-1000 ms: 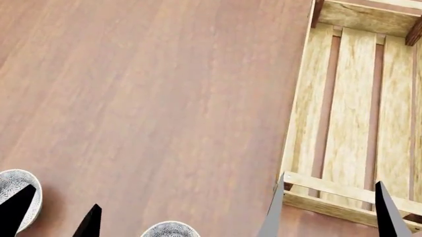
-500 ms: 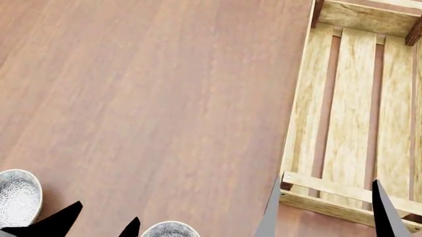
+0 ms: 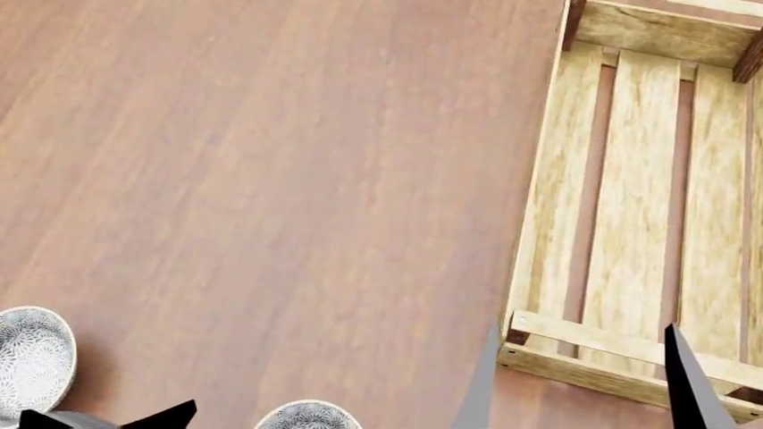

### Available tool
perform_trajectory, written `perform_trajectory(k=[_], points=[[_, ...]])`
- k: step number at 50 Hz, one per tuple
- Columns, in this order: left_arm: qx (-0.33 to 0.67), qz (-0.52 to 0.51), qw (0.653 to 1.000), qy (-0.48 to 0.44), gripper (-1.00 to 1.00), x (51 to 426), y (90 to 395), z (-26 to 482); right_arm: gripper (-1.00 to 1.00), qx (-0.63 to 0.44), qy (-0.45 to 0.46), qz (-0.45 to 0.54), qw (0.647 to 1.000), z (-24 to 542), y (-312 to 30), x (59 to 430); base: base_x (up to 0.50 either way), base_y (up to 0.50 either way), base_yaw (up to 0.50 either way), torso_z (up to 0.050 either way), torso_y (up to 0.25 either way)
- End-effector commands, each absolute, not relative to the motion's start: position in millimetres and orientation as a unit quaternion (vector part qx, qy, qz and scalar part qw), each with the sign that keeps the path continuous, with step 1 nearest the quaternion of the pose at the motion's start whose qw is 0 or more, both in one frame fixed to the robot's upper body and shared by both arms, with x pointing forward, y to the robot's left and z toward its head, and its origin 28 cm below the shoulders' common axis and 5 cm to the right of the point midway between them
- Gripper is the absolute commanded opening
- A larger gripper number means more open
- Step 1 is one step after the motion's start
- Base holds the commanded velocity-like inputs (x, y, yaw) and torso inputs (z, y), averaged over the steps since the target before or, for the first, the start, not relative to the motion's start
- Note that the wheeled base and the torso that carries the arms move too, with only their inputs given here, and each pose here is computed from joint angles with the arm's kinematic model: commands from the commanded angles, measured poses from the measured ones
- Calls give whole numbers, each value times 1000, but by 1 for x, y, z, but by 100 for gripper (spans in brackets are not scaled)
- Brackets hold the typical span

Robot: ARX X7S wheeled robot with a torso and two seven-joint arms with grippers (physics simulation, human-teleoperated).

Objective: Stack the right bowl on the left bowl and place them in the tray.

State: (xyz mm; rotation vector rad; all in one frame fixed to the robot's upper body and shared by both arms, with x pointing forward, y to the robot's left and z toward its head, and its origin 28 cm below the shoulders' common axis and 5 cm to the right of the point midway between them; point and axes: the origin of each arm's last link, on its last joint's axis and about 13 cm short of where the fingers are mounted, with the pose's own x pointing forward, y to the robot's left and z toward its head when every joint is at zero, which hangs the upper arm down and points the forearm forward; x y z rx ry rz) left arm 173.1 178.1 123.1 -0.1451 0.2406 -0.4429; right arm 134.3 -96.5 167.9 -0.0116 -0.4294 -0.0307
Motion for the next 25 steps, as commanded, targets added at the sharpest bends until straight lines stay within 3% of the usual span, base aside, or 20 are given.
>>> perform_trajectory(k=[1,25], points=[[-53,-224,962,148,100,177,175,112,100,-7,-212,-13,977,166,-96,136,0,0,0,0,0],[-59,-222,957,176,100,183,174,95,100,-7,-215,-9,976,168,-95,134,0,0,0,0,0]])
